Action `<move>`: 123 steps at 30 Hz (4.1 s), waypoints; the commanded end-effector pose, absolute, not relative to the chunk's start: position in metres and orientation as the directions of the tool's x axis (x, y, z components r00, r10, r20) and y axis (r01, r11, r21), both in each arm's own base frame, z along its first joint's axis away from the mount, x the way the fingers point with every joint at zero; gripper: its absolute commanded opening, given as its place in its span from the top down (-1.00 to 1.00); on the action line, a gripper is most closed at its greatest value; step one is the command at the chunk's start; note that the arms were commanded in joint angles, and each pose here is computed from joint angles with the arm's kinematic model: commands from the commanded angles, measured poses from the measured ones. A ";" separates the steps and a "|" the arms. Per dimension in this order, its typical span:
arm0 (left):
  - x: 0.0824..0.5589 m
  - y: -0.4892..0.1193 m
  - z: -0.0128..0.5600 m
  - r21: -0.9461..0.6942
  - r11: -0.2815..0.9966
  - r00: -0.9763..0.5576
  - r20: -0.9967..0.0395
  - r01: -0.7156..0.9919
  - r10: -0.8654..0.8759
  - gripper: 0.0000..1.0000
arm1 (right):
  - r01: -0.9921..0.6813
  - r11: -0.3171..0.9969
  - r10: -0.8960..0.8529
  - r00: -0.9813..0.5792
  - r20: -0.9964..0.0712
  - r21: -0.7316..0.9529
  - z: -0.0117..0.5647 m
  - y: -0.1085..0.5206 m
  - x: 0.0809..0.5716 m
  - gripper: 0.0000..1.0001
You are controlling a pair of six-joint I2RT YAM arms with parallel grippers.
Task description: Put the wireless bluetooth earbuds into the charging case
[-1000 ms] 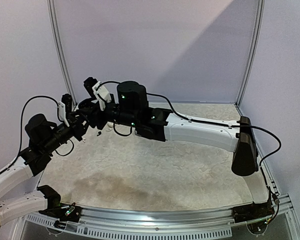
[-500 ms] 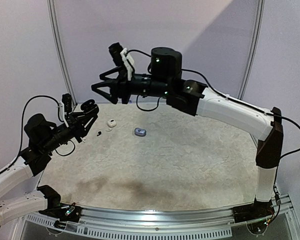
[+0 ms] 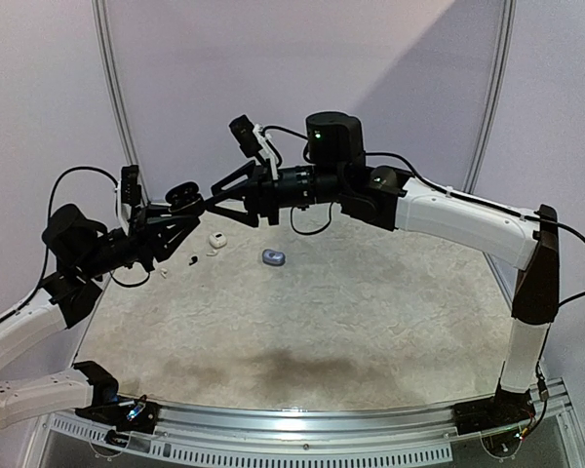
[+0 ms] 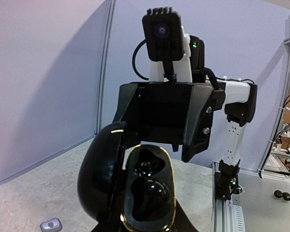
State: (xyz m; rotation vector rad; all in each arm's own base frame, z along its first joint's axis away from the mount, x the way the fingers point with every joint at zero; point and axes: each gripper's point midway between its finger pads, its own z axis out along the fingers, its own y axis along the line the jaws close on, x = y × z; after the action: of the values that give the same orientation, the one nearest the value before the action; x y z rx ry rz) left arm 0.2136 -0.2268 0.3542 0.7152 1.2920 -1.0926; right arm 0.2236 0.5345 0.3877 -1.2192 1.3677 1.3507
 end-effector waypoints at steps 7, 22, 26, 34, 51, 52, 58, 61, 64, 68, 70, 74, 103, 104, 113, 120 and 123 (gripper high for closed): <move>0.200 -0.237 0.374 -0.115 0.270 -0.050 -0.971 0.956 -0.235 1.00 | -0.958 -0.151 -0.073 -0.234 -0.969 0.243 0.384 0.540 0.212 0.05; 0.203 -0.240 0.374 -0.112 0.274 -0.047 -0.971 0.955 -0.235 1.00 | -0.938 -0.201 -0.084 -0.269 -0.959 0.281 0.378 0.549 0.210 0.39; 0.203 -0.241 0.373 -0.115 0.272 -0.051 -0.971 0.955 -0.233 1.00 | -0.936 -0.215 -0.079 -0.267 -0.960 0.278 0.379 0.550 0.208 0.44; 0.201 -0.242 0.372 -0.118 0.264 -0.055 -0.971 0.957 -0.233 1.00 | -0.930 -0.236 -0.070 -0.272 -0.960 0.280 0.382 0.552 0.207 0.44; 0.207 -0.241 0.369 -0.111 0.303 -0.041 -0.973 0.946 -0.228 1.00 | -0.916 -0.218 -0.068 -0.330 -0.942 0.337 0.383 0.558 0.213 0.26; 0.207 -0.241 0.368 -0.113 0.303 -0.043 -0.973 0.946 -0.228 1.00 | -0.916 -0.213 -0.067 -0.334 -0.940 0.340 0.382 0.558 0.214 0.24; 0.206 -0.241 0.368 -0.112 0.300 -0.042 -0.973 0.948 -0.228 1.00 | -0.919 -0.198 -0.057 -0.337 -0.940 0.341 0.383 0.559 0.217 0.18; 0.205 -0.241 0.369 -0.111 0.299 -0.042 -0.973 0.948 -0.229 1.00 | -0.922 -0.164 -0.056 -0.347 -0.936 0.351 0.381 0.560 0.224 0.15; 0.205 -0.241 0.369 -0.110 0.301 -0.040 -0.972 0.947 -0.230 1.00 | -0.925 -0.120 -0.057 -0.356 -0.933 0.360 0.377 0.561 0.231 0.16; 0.205 -0.241 0.369 -0.113 0.301 -0.042 -0.972 0.947 -0.232 1.00 | -0.925 -0.088 -0.065 -0.366 -0.928 0.371 0.373 0.560 0.236 0.18; 0.205 -0.241 0.369 -0.113 0.299 -0.042 -0.972 0.947 -0.233 1.00 | -0.924 -0.086 -0.066 -0.367 -0.928 0.372 0.373 0.560 0.236 0.20; 0.205 -0.241 0.367 -0.114 0.297 -0.045 -0.972 0.948 -0.229 1.00 | -0.926 -0.116 -0.056 -0.355 -0.933 0.360 0.378 0.559 0.232 0.31; 0.204 -0.245 0.362 -0.154 0.274 -0.089 -0.968 0.949 -0.234 1.00 | -0.902 -0.199 -0.033 -0.385 -0.922 0.383 0.379 0.568 0.224 0.33; 0.204 -0.245 0.363 -0.154 0.276 -0.089 -0.968 0.949 -0.236 1.00 | -0.903 -0.198 -0.034 -0.381 -0.924 0.380 0.379 0.568 0.224 0.42; 0.205 -0.246 0.360 -0.165 0.277 -0.100 -0.967 0.947 -0.234 1.00 | -0.901 -0.243 -0.033 -0.363 -0.931 0.359 0.383 0.567 0.215 0.83; 0.206 -0.245 0.361 -0.160 0.287 -0.093 -0.968 0.944 -0.234 1.00 | -0.899 -0.278 -0.021 -0.347 -0.938 0.339 0.380 0.566 0.208 1.00; 0.210 -0.243 0.357 -0.164 0.317 -0.095 -0.970 0.934 -0.222 1.00 | -0.915 -0.250 0.007 -0.330 -0.944 0.318 0.381 0.562 0.211 1.00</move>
State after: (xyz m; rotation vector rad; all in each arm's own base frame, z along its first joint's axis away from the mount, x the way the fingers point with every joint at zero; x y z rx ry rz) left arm 0.2173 -0.2345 0.3664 0.6841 1.2823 -1.1411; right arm 0.2196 0.5563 0.3930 -1.1871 1.2760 1.6578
